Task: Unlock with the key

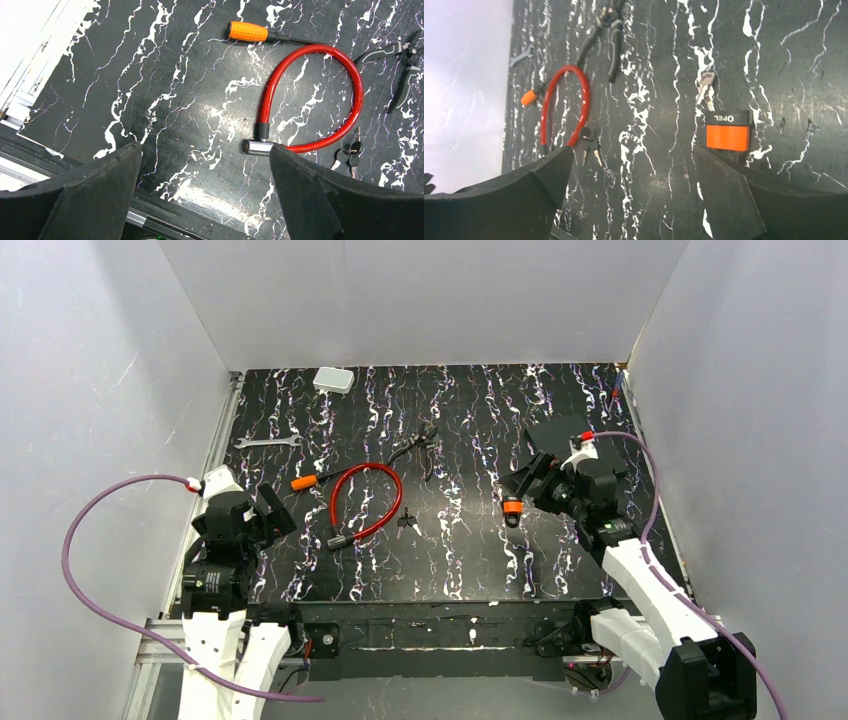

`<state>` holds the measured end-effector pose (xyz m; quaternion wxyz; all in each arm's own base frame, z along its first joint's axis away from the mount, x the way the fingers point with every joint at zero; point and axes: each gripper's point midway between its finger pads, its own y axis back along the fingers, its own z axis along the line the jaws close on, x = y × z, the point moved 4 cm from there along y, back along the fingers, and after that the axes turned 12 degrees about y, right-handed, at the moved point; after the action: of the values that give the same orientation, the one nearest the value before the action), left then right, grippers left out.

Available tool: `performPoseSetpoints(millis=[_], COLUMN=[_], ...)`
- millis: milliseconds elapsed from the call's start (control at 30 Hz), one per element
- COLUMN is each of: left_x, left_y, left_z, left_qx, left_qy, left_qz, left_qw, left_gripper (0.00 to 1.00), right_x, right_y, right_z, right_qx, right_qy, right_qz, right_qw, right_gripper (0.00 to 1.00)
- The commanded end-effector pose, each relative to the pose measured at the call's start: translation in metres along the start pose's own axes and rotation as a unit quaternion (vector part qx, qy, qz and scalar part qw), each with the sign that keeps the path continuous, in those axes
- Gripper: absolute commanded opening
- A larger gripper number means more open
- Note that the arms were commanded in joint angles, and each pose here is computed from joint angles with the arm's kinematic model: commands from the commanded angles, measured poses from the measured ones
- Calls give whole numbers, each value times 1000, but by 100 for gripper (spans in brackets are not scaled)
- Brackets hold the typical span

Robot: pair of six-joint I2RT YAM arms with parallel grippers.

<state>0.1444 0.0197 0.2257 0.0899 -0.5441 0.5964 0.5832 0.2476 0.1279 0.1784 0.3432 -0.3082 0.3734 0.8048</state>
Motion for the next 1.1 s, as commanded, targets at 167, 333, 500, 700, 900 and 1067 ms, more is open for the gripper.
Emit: performPoseSetpoints(millis=[167, 333, 500, 700, 900, 1067], left_x=[2, 2, 1, 1, 2, 1], left_y=[-1, -2, -2, -1, -2, 0], left_z=[1, 0, 0, 2, 0, -1], left_qx=[-2, 2, 2, -1, 3, 10], left_qy=[-3, -6, -9, -8, -10, -8], left_qz=[1, 5, 2, -3, 3, -3], left_qw=[1000, 1000, 1000, 1000, 1000, 1000], left_gripper=[99, 99, 99, 100, 99, 99], right_x=[-9, -4, 6, 18, 44, 66], right_y=[1, -6, -20, -35, -58, -78], right_z=[10, 33, 65, 112, 146, 158], right_qx=[46, 59, 78, 90, 112, 111], right_qy=[54, 107, 160, 235, 314, 332], right_qz=[-6, 27, 69, 73, 97, 130], right_qw=[997, 992, 982, 965, 938, 928], right_gripper=[100, 100, 100, 100, 100, 94])
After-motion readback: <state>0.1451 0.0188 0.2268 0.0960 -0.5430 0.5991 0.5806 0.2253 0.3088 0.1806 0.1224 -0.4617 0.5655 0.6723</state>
